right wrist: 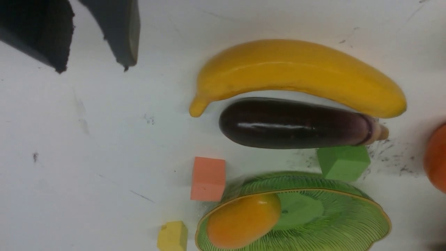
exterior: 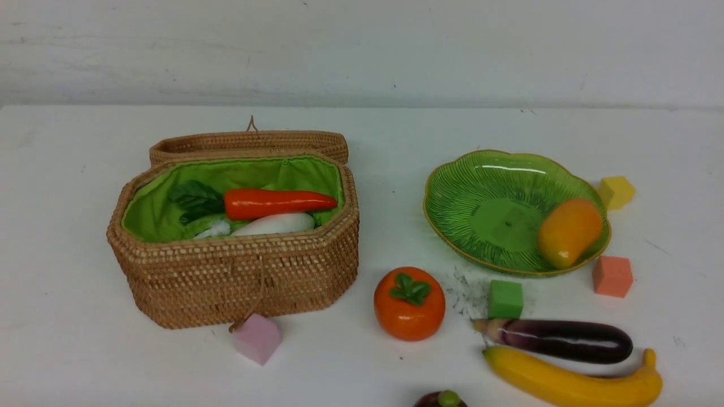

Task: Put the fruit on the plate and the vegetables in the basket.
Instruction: Use the right arm to grab a mangosteen and put it into the right plate, then grab a tomato with your right arm and place it on the plate on the right.

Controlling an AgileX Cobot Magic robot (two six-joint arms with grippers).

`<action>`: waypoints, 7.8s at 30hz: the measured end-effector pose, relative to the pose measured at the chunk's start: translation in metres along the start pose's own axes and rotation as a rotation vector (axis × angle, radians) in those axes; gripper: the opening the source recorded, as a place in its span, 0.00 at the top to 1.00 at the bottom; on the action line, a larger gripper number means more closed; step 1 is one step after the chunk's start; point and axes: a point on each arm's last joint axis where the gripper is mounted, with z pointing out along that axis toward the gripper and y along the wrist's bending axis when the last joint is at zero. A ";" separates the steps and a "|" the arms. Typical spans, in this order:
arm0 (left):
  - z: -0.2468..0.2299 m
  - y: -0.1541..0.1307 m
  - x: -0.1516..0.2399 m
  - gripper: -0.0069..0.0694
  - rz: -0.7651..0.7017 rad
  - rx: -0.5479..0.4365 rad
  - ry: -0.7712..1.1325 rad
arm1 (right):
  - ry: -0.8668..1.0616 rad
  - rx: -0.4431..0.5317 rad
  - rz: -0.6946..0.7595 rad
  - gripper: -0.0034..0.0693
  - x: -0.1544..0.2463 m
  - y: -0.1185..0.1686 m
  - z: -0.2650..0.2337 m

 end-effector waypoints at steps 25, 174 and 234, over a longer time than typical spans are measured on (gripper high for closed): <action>0.000 0.000 0.000 0.87 0.000 0.000 0.000 | -0.193 -0.017 0.124 0.62 -0.015 0.000 0.000; 0.000 0.000 0.000 0.71 0.000 0.000 0.001 | 0.545 -0.152 0.186 0.18 -0.142 0.034 0.418; 0.000 0.000 0.000 0.65 0.000 0.000 0.001 | 1.092 -0.927 -0.043 0.29 -0.107 0.193 0.308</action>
